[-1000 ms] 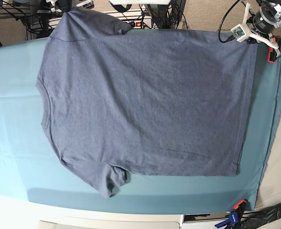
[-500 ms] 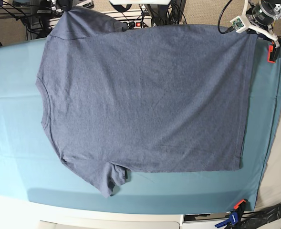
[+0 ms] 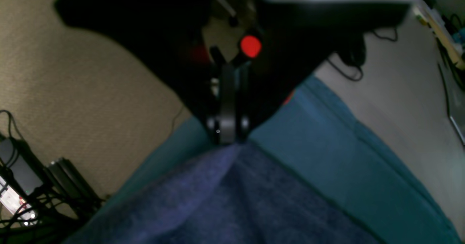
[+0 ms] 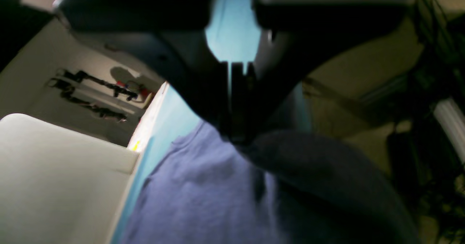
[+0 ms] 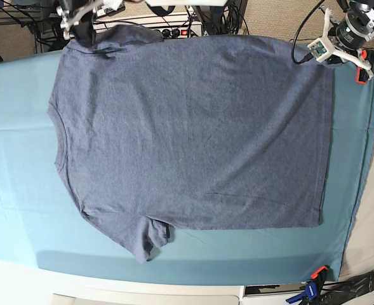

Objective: Fold the T-shirt properly
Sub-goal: 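Lift the gripped shirt edge and pull it toward the robot base, then fold the gripped side edge over onto the shirt body with both grippers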

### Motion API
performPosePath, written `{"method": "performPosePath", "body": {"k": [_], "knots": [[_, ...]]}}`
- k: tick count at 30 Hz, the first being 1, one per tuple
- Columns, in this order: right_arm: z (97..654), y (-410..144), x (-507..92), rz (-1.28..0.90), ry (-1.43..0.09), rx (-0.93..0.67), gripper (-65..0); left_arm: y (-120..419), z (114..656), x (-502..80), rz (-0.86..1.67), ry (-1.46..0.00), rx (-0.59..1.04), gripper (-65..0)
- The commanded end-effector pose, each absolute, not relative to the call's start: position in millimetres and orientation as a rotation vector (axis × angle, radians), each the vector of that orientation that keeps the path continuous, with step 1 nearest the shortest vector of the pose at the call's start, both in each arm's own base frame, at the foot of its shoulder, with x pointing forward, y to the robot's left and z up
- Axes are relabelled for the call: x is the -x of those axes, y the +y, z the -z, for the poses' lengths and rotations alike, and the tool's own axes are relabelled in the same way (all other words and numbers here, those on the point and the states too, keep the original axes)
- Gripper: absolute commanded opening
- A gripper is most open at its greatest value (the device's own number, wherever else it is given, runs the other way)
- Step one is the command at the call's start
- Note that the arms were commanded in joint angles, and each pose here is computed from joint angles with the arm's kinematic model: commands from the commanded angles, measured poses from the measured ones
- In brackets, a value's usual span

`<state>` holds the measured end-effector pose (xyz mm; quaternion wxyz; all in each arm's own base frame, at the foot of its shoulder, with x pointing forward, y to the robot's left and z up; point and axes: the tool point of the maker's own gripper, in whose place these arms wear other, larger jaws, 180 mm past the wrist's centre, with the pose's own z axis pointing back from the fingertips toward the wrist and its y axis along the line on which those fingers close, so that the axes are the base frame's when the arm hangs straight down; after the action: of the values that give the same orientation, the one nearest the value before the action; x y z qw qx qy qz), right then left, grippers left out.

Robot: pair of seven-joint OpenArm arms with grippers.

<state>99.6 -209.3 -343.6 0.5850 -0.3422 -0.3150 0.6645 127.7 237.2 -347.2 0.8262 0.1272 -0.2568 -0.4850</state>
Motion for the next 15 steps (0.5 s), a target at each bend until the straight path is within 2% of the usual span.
{"method": "performPosePath", "body": {"k": [1,6,15], "knots": [[334.8,-205.6,-110.3,-1.538,-0.788,0.819,-65.0,236.1,340.0,-133.8,1.043,-0.575,-0.283,-65.0],[323.5,-202.1,-149.7,-1.47,-0.89,0.854,-65.0,233.4,333.6,-147.9,1.043,-0.625,-0.294,-65.0],[301.9,-190.0,-223.5,-1.342,-1.046,0.812,-65.0,221.0,313.6,-186.0,1.01,-0.767,-0.274,-65.0]]}}
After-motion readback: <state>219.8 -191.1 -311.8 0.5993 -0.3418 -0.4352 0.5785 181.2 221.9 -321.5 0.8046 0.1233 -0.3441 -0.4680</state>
